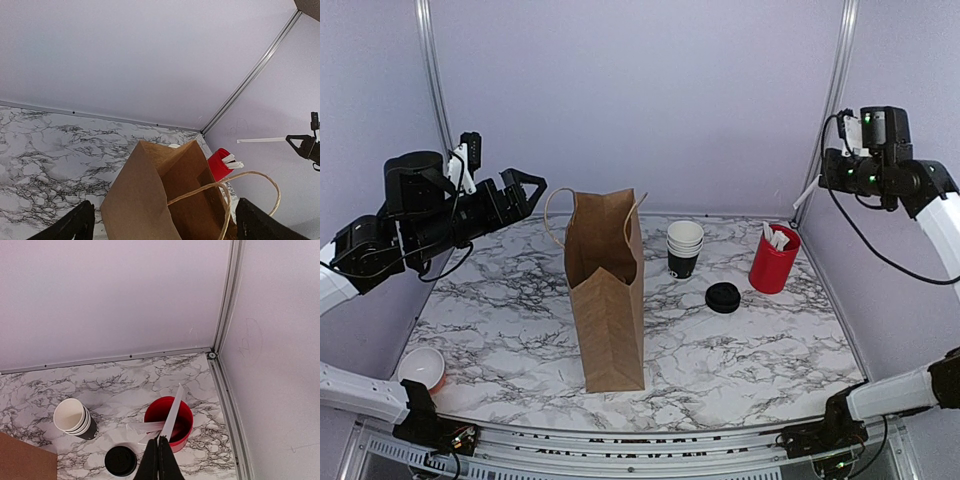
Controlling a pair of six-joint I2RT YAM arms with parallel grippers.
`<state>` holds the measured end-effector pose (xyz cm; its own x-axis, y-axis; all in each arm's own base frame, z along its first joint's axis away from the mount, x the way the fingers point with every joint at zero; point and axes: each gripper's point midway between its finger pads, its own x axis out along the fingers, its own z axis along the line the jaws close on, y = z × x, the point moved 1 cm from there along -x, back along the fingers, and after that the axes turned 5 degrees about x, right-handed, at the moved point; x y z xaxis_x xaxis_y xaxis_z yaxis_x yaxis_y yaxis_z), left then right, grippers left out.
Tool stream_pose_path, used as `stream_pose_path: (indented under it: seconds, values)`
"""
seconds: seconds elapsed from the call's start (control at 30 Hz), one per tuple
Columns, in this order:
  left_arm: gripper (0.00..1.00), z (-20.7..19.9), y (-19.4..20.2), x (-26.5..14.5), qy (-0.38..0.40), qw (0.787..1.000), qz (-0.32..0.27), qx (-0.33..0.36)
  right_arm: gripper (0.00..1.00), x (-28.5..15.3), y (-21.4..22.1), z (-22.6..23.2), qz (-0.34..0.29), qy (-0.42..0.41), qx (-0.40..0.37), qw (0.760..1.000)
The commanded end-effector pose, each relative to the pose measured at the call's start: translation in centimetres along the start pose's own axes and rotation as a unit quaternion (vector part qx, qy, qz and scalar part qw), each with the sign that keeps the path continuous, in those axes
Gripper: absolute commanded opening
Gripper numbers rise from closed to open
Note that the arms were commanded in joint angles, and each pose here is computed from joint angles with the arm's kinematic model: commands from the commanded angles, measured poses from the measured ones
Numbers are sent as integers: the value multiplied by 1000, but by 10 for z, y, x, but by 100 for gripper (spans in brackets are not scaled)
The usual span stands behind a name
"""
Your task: Pack the takeout coffee
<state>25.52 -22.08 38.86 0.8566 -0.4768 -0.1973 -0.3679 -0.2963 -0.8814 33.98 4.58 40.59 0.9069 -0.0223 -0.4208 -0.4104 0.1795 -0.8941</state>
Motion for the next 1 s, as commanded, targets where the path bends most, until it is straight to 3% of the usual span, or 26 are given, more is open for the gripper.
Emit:
stream_pose_path:
  seconds: [0.0,0.47,0.97]
  values:
    - [99,-1,0,3,3,1000,-1,0,0,-30,-24,5,-35,-18,3,999]
    - [99,0,1,3,3,1000,0,-2,0,-70,-61,22,-109,-88,6,990]
    - [99,0,1,3,4,1000,0,-3,0,-95,-81,49,-145,-178,4,973]
